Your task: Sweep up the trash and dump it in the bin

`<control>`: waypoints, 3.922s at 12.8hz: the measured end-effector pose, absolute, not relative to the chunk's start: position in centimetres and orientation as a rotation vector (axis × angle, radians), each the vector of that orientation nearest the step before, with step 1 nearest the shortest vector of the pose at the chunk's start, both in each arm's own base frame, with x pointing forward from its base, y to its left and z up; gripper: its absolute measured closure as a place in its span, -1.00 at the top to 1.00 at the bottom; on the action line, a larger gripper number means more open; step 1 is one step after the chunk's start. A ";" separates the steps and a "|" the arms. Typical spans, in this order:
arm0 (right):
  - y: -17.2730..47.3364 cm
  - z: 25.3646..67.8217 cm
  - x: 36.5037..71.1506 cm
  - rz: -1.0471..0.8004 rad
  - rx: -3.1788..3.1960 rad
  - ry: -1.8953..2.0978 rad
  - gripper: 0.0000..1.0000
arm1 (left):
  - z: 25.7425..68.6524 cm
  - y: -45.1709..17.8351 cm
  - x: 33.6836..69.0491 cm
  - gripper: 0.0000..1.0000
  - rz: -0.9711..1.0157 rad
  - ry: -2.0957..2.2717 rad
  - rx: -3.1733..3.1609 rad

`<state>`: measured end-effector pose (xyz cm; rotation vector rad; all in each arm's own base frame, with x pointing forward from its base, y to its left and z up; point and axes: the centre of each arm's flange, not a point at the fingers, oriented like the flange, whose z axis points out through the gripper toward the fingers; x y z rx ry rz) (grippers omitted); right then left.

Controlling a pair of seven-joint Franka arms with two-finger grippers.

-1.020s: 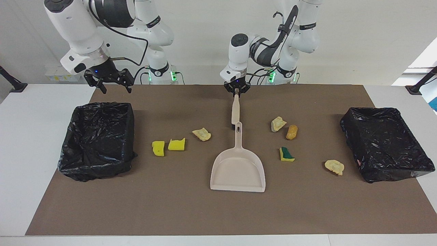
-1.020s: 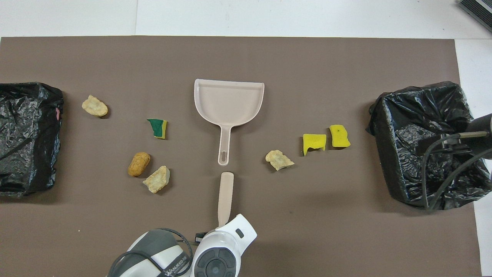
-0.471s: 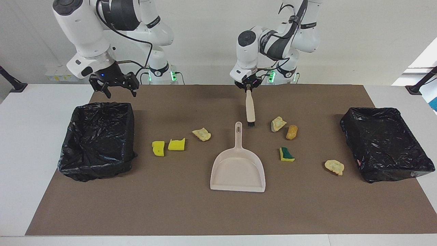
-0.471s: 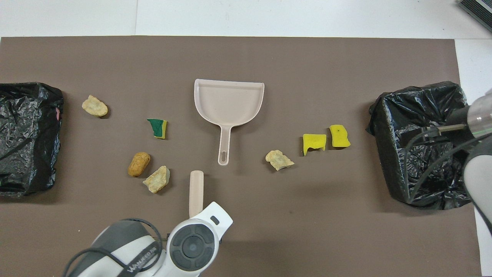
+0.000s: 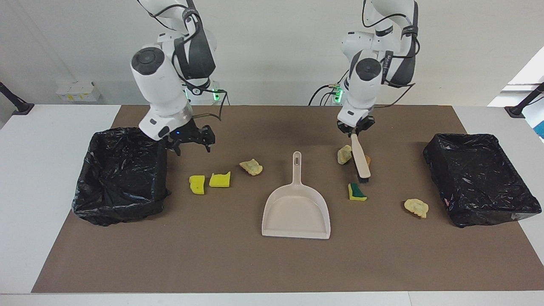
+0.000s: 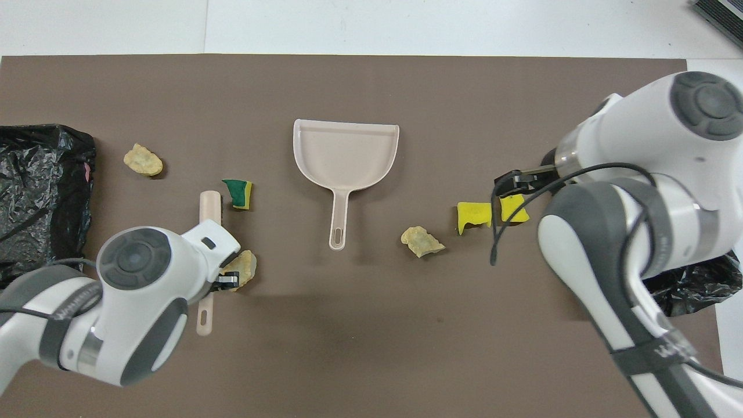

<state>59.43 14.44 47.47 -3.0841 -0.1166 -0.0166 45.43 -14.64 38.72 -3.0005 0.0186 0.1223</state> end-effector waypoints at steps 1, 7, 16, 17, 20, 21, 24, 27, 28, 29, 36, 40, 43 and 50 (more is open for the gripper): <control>17.2 46.2 59.6 -0.041 -3.077 -0.102 1.00 | 39.1 -12.3 47.9 -0.48 0.096 0.035 -3.006; 34.0 41.6 56.9 -0.107 -3.035 0.031 1.00 | 39.6 -1.6 57.9 -0.48 -0.036 0.074 -2.929; 44.3 34.5 54.4 -0.272 -3.123 -0.053 0.37 | 35.1 2.5 59.8 -0.48 0.073 0.202 -2.892; 44.3 34.6 54.4 -0.278 -3.125 -0.057 0.28 | 34.4 1.7 59.0 -0.48 0.112 0.232 -2.889; 44.5 35.0 54.4 -0.288 -3.123 -0.063 -0.30 | 34.2 -2.8 56.3 -0.48 0.178 0.343 -2.867; 44.4 35.2 54.6 -0.292 -3.124 -0.062 -0.36 | 34.2 -4.7 55.3 -0.48 0.192 0.378 -2.870; 42.3 37.6 55.3 -0.280 -3.157 -0.179 -0.36 | 34.1 -10.3 52.4 -0.48 0.227 0.483 -2.874; 34.5 41.0 57.8 -0.190 -3.139 -0.618 -0.36 | 34.5 -14.4 49.2 -0.48 0.305 0.548 -2.830; 31.6 41.6 58.6 -0.131 -3.103 -0.757 -0.36 | 34.8 -15.2 48.8 -0.48 0.303 0.540 -2.829; 29.1 41.9 59.1 -0.083 -3.056 -0.915 -0.36 | 35.0 -15.6 48.7 -0.48 0.300 0.532 -2.836; 27.6 41.6 57.5 0.154 -2.505 -1.939 -0.36 | 36.8 -11.8 53.5 -0.48 0.256 0.652 -2.886; 29.5 41.0 56.8 0.112 -2.327 -2.225 -0.36 | 36.1 -9.7 53.5 -0.48 0.321 0.559 -2.900; 30.3 40.1 56.7 0.102 -2.245 -2.344 -0.36 | 35.7 -10.8 53.4 -0.48 0.288 0.540 -2.920; 32.3 38.7 56.6 0.045 -2.198 -2.435 -0.36 | 35.1 -19.0 49.3 -0.48 0.361 0.288 -3.125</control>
